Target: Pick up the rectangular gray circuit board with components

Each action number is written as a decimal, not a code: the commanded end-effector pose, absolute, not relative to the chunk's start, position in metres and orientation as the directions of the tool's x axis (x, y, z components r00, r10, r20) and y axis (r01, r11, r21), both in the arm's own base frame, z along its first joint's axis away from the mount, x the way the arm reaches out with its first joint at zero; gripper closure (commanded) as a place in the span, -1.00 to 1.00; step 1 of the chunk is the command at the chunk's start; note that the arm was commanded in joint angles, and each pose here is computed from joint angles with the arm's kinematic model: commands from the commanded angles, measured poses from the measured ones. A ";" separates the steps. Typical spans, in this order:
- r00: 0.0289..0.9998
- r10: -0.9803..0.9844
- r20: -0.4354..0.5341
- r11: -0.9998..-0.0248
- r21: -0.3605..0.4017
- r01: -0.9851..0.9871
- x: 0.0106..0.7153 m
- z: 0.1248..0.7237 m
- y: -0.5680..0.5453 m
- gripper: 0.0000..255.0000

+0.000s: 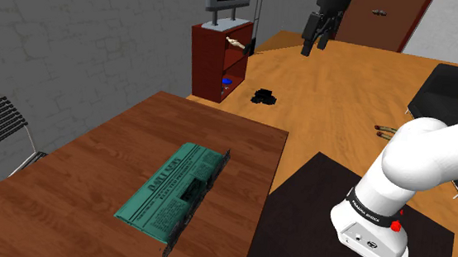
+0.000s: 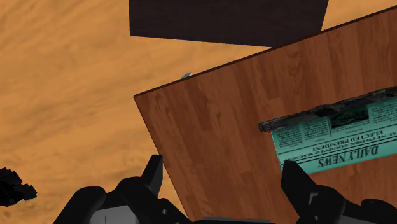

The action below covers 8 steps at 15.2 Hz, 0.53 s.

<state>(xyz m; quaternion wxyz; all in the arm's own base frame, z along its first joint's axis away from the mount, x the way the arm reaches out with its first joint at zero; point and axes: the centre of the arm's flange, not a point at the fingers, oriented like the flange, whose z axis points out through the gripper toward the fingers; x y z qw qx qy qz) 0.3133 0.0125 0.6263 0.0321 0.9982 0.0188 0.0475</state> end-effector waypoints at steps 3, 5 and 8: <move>0.996 -0.018 0.086 -0.998 0.054 -0.023 0.311 0.605 0.027 -1.00; 0.994 -0.077 0.078 -0.996 0.043 -0.080 0.310 0.584 0.041 -1.00; 0.984 -0.164 0.065 -0.986 0.026 -0.166 0.309 0.553 0.063 -1.00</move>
